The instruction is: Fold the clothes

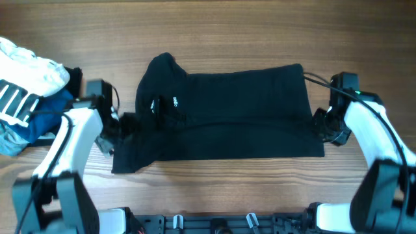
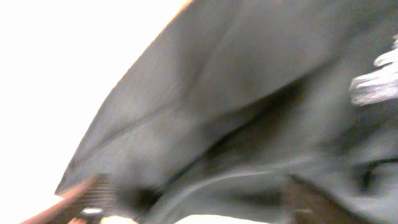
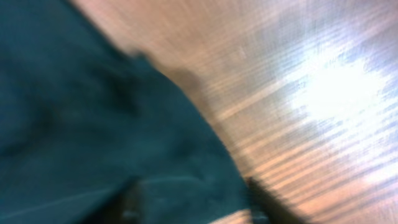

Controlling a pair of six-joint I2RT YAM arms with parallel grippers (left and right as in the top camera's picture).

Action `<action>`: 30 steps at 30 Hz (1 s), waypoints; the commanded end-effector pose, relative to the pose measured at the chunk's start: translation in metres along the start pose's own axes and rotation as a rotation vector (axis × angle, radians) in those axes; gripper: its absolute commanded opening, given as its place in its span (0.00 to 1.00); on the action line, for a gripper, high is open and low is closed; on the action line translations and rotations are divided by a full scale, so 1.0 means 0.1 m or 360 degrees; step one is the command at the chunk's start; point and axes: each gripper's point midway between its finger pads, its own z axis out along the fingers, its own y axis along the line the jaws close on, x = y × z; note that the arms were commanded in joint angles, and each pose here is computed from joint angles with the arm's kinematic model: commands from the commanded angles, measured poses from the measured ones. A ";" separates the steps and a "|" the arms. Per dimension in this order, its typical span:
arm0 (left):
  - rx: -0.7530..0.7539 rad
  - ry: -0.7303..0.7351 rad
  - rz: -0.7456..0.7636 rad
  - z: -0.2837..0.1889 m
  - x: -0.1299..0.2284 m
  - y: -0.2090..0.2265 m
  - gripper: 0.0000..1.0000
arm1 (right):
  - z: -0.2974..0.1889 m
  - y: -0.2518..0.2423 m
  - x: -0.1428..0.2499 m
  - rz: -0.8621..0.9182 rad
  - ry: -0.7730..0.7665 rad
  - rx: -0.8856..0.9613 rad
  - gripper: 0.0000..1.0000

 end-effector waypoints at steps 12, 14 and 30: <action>0.0637 -0.0777 0.0594 -0.21 -1.46 -1.53 1.00 | -0.54 0.52 -0.14 -0.0300 -0.0268 -0.0539 0.93; 0.0616 -0.0741 0.0675 -0.04 -1.57 -1.67 1.00 | -0.54 0.51 -0.12 -0.0298 -0.0256 -0.0536 0.93; 0.0590 -0.0599 0.0733 0.70 -1.66 -1.98 0.61 | -0.55 0.55 -0.08 -0.0300 -0.0223 -0.0581 0.86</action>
